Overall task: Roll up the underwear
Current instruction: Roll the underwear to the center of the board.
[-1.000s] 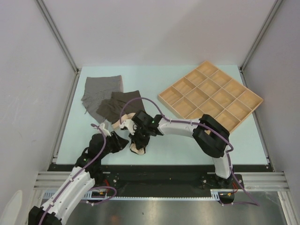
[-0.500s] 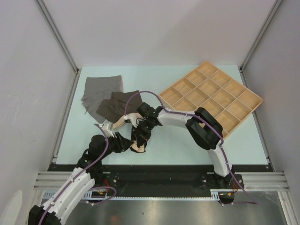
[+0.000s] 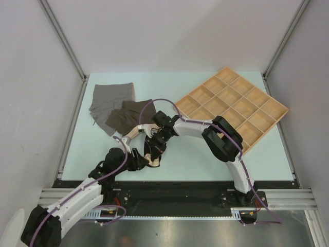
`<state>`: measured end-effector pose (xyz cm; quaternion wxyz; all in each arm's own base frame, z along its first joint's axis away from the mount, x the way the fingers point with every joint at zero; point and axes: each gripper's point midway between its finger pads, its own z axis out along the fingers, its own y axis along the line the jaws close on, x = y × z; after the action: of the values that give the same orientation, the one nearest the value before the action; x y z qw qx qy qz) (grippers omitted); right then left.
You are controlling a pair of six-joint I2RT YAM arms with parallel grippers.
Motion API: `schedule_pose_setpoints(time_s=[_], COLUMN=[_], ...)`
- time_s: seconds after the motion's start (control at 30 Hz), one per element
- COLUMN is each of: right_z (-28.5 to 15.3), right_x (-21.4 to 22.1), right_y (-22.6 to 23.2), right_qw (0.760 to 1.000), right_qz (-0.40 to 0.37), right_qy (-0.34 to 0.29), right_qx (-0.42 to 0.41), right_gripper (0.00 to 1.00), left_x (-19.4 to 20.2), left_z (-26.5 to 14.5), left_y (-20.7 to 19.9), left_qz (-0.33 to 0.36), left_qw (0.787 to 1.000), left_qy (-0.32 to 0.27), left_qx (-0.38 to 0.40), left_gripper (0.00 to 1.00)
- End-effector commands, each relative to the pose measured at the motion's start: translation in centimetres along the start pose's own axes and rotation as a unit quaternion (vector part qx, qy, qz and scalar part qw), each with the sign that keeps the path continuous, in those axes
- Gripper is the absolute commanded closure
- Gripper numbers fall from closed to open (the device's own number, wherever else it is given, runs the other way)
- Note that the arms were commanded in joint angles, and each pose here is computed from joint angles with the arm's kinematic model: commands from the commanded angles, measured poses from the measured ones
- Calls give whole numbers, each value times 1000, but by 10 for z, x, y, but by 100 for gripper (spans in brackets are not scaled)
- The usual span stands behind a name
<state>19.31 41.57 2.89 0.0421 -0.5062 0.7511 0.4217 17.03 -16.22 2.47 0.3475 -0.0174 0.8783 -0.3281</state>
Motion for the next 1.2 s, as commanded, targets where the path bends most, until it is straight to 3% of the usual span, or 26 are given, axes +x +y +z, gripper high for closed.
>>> schedule_pose_setpoints(time_s=[0.0, 0.4, 0.5, 0.53, 0.6, 0.63, 0.7, 0.73, 0.83, 1.03, 1.17], right_z=[0, 1, 1, 0, -4, -6, -19, -25, -52, -103, -105], right_x=[-1, -1, -2, -3, -9, -11, -25, -30, -52, -83, -77], right_y=[-26, -25, -26, -26, -27, -25, -23, -23, -22, -19, 4], right_qw=[999, 999, 999, 999, 999, 999, 999, 998, 995, 978, 974], right_qz=[-16, -19, -18, -18, -17, -17, -18, -18, -21, -17, -27], right_qy=[2, 7, 9, 8, -1, -4, -22, -28, -58, -130, -165], right_qx=[32, 26, 28, 29, 33, 34, 43, 50, 77, 160, 151], right_gripper=[100, 100, 100, 98, 91, 78, 64, 54, 38, 30, 30], left_x=[-21, -26, -27, -28, -26, -28, -26, -27, -21, -24, -19], left_z=[4, 17, 20, 21, 21, 20, 19, 19, 17, 15, 11], left_y=[-4, -5, -4, -5, -1, 3, 14, 17, 24, 26, 29], left_qz=[13, 32, 46, 46, 39, 34, 12, 6, -14, -32, -47], left_qw=[999, 999, 998, 998, 998, 997, 996, 995, 993, 990, 988], left_qy=[-33, -39, -38, -39, -37, -40, -41, -42, -35, -32, -21], left_qx=[-9, -17, -25, -26, -38, -49, -82, -91, -111, -131, -145], left_gripper=[46, 47, 54, 64, 75, 86, 100, 100, 100, 100, 100])
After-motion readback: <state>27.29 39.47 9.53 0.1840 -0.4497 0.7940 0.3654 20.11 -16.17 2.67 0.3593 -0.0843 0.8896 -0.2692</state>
